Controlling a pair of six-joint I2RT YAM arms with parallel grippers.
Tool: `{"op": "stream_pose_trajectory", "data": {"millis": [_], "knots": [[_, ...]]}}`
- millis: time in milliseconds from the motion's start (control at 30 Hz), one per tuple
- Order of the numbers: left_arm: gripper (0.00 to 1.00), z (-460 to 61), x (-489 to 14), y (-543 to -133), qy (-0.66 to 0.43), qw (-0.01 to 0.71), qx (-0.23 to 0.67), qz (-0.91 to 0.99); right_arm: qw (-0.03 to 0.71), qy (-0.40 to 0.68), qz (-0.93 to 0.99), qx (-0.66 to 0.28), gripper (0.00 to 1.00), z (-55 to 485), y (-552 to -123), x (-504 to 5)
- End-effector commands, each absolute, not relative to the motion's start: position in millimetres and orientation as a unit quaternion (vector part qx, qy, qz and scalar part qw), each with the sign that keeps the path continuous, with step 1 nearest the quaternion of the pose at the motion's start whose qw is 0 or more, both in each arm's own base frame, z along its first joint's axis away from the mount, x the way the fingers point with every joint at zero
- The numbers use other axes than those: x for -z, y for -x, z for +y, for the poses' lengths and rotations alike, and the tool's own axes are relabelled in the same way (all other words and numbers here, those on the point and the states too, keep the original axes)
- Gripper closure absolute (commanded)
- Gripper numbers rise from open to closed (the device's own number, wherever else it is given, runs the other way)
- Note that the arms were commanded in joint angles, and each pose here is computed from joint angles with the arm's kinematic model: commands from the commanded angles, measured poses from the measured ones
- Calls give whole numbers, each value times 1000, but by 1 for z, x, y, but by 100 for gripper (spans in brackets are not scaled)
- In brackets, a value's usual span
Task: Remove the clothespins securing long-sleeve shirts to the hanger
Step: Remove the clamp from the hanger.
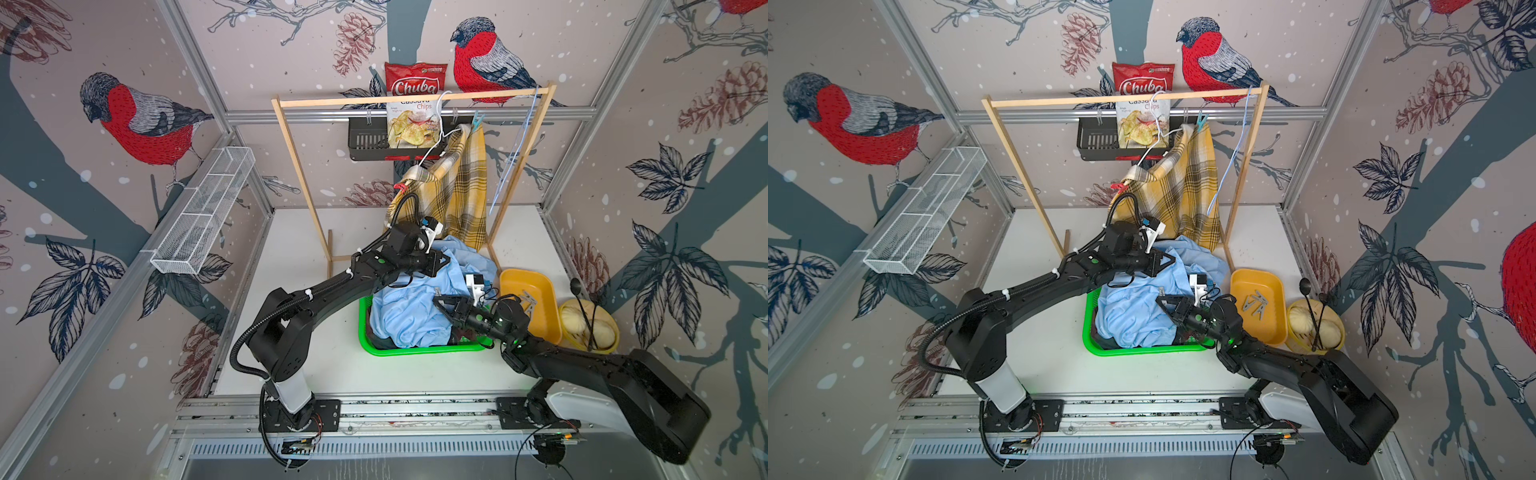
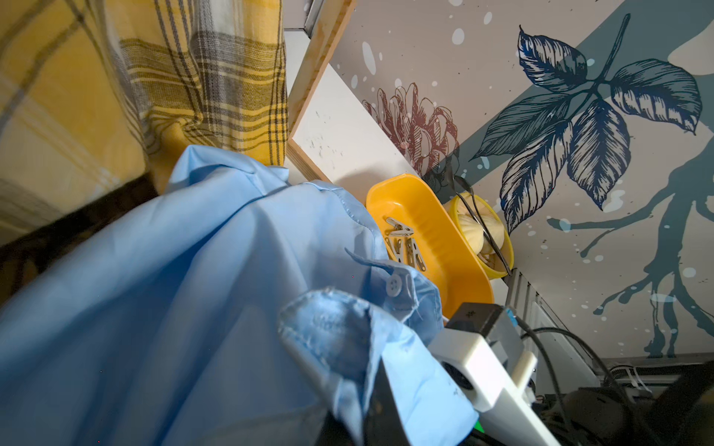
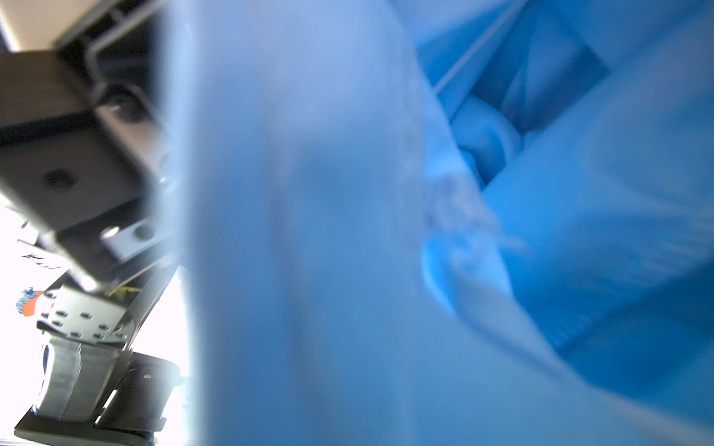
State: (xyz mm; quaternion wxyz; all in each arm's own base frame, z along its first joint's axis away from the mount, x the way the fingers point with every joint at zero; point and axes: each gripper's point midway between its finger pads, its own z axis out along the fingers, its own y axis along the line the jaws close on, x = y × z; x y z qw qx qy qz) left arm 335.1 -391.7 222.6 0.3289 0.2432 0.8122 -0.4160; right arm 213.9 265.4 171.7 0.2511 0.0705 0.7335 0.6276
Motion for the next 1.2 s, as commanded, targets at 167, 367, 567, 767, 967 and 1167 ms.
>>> {"op": "stream_pose_trajectory", "data": {"millis": [167,367,567,767,967,1167], "knots": [[100,-379,-226,-353,-225,362,401,811,248,-80,774,-577,79,246,-200,-149],[100,-373,-225,-359,-218,365,398,813,241,-80,784,-567,79,240,-193,-143],[100,-373,-222,-357,-219,362,398,814,228,-75,791,-563,76,241,-192,-141],[100,-373,-221,-357,-220,361,399,813,227,-74,793,-560,78,241,-199,-142],[100,-373,-218,-357,-222,360,396,815,228,-64,795,-558,86,240,-201,-154],[100,-373,-216,-357,-222,357,394,817,272,-60,787,-551,85,223,-203,-195]]}}
